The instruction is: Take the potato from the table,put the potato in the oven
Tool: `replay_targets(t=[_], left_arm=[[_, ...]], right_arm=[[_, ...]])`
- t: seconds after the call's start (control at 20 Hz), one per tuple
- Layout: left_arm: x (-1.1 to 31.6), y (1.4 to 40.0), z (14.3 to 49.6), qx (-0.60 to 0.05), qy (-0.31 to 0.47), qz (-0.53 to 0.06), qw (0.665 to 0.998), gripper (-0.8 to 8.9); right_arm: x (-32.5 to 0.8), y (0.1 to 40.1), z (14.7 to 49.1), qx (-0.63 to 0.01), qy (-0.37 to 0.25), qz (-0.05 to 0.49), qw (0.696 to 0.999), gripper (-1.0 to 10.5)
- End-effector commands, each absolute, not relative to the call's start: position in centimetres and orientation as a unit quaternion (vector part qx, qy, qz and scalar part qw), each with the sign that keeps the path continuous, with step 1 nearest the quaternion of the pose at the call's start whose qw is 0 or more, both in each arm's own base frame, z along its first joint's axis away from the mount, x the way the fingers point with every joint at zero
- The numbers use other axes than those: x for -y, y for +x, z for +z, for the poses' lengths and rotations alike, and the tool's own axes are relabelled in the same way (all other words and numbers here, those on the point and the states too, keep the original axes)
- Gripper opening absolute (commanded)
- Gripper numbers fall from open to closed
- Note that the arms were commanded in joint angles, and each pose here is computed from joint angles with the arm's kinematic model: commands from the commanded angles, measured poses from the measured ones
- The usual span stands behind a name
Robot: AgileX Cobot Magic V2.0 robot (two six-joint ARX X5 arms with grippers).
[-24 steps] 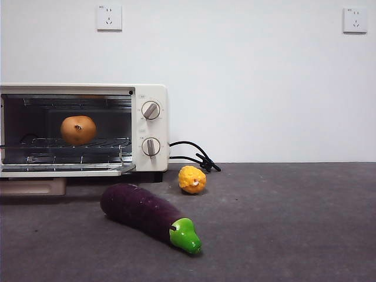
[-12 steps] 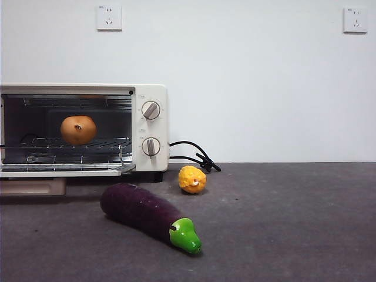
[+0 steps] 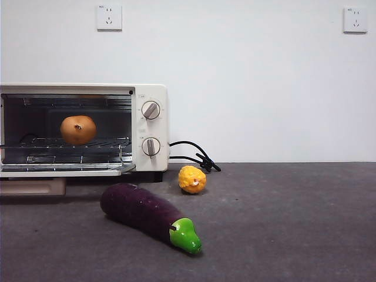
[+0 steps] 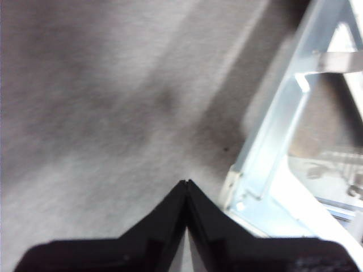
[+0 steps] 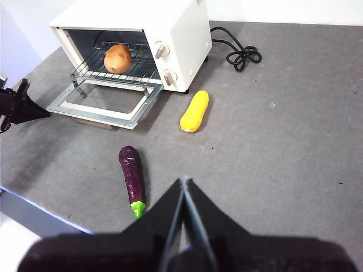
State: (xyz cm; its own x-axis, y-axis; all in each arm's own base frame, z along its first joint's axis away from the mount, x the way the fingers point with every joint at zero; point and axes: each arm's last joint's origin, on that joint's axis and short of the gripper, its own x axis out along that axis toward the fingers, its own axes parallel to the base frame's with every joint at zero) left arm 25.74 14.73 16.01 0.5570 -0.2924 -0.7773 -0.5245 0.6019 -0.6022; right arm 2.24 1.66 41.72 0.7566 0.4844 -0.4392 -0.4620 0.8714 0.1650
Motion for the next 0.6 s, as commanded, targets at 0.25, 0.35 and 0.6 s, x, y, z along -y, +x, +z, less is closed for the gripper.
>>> replay_targets(t=[0.25, 0.35, 0.6], left_arm=[[-14.88, 26.0, 15.36, -0.458, -0.455, 0.066, 0.761, -0.08], [-14.93, 26.09, 15.41, -0.454, -0.455, 0.066, 0.763, -0.08], [-14.93, 26.34, 15.62, -0.438, -0.473, 0.042, 0.763, -0.08]], right_arm=[[-1.59, 2.24, 41.45, -0.247, 0.021, 0.244, 0.937, 0.0], [-1.59, 2.25, 41.45, -0.248, 0.025, 0.242, 0.938, 0.0], [-1.59, 2.25, 41.45, -0.248, 0.026, 0.241, 0.938, 0.0]])
